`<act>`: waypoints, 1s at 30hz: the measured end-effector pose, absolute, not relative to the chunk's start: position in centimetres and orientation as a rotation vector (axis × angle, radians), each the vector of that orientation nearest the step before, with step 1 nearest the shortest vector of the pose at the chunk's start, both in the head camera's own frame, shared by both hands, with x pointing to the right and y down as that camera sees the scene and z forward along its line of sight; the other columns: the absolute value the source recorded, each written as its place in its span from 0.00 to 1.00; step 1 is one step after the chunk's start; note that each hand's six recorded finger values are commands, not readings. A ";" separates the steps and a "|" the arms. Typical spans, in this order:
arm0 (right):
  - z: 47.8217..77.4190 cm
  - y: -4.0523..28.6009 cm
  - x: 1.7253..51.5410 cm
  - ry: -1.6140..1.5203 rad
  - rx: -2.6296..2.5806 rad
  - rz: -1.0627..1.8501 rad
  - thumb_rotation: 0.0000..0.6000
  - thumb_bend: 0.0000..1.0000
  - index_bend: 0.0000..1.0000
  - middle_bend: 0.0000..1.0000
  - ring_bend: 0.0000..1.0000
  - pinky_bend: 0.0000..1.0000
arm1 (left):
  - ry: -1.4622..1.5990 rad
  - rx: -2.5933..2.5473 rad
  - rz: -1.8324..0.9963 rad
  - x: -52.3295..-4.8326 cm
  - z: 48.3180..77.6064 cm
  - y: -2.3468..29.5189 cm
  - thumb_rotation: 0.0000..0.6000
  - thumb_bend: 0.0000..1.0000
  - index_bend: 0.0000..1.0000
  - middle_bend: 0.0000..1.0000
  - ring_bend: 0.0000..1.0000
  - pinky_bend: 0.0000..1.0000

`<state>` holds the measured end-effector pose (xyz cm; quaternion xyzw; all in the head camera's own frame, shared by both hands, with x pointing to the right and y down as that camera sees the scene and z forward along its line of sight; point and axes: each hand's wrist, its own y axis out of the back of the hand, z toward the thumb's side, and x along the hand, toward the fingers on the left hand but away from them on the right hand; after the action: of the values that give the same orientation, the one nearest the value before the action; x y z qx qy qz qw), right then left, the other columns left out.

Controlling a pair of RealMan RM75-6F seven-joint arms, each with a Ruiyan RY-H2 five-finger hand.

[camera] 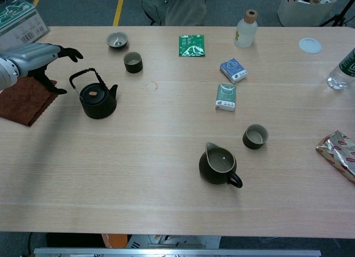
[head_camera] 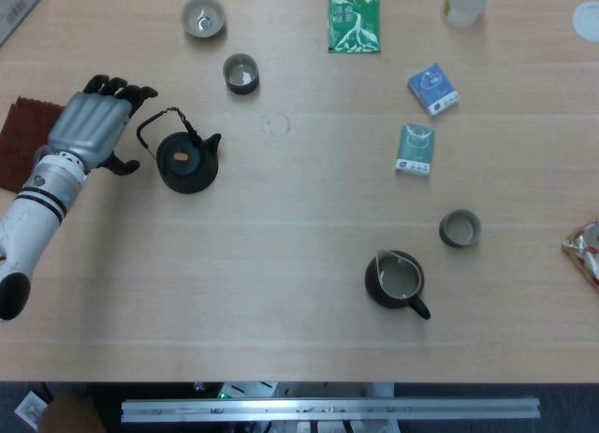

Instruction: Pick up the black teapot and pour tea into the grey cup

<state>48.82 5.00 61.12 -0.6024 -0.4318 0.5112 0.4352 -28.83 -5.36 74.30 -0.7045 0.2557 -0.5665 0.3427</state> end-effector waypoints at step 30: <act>61.5 5.1 49.8 -1.096 -1.507 1.278 1.00 0.35 0.32 0.32 0.21 0.22 | 0.723 -1.979 -1.515 -25.2 75.8 -5.5 0.59 0.20 0.24 0.35 0.20 0.07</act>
<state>49.77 5.12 61.46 -0.6031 -0.4385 0.5116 0.4270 -25.21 -5.53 75.80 -0.7343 0.2684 -0.5622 0.2696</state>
